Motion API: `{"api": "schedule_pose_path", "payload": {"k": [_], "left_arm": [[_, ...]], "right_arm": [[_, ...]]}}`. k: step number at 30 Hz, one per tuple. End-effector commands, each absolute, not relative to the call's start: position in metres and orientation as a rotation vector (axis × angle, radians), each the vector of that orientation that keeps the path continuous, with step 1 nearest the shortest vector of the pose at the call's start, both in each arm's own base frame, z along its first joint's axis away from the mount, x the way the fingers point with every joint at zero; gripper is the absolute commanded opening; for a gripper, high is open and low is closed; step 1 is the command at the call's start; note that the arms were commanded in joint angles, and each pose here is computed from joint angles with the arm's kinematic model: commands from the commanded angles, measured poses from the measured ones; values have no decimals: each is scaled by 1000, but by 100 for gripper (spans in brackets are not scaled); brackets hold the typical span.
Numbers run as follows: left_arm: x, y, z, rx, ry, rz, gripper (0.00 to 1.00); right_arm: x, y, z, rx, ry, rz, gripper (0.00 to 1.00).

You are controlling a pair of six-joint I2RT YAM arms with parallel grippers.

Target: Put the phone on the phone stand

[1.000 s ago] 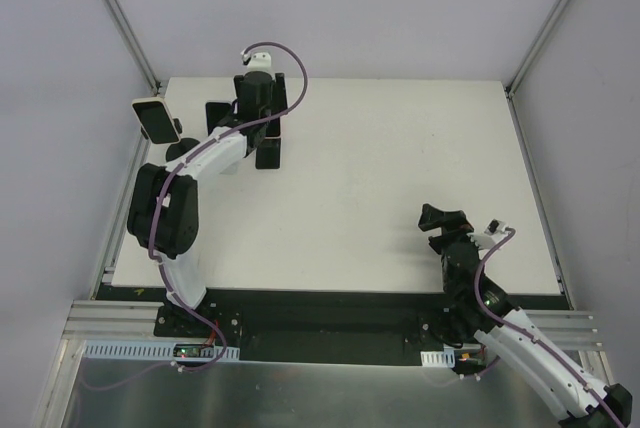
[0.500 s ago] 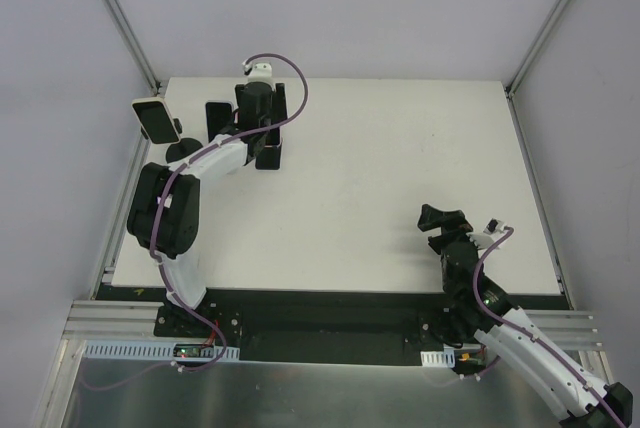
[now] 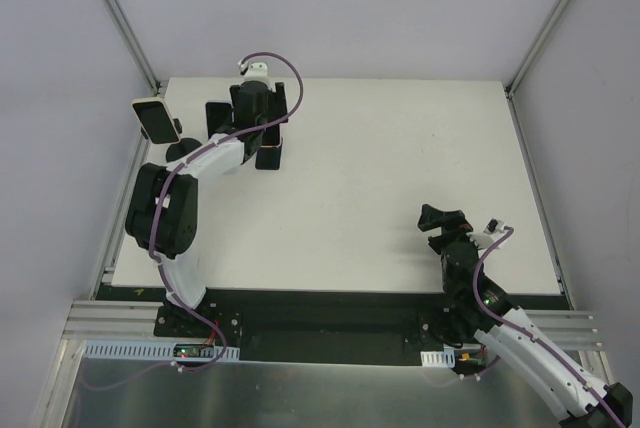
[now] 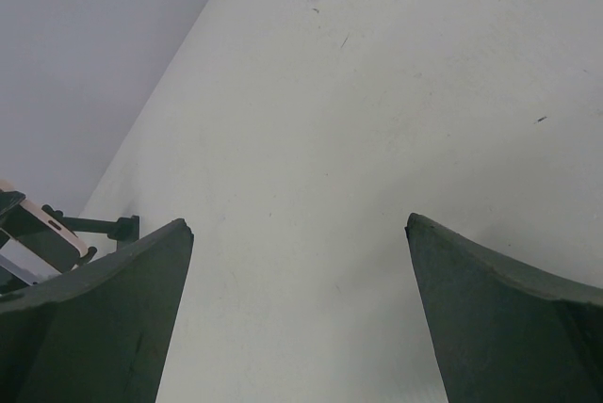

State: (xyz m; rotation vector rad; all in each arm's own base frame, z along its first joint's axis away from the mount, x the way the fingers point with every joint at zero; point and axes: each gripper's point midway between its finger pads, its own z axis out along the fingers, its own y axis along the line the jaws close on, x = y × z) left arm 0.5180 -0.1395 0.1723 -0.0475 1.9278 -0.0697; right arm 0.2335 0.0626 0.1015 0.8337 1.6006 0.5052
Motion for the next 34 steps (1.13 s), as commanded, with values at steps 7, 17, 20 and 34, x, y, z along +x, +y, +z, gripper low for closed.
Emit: {"api": "schedule_pose_path", "payload": {"k": [7,17,20,34], "left_arm": [[462,-143,259,-193,1820,-350,99],[324,-157,304,-143,1740,-775,99],[274,-154,294,-95,1748,-857,99],[122,-109,332,24,1582,-883,99]], "right_arm": [[231,65,70,749,1669,457,98],[236,89,90,540,1736,471,96],[235,104,98,407,1813,467,96],[157,108,171,39,1946,592,96]]}}
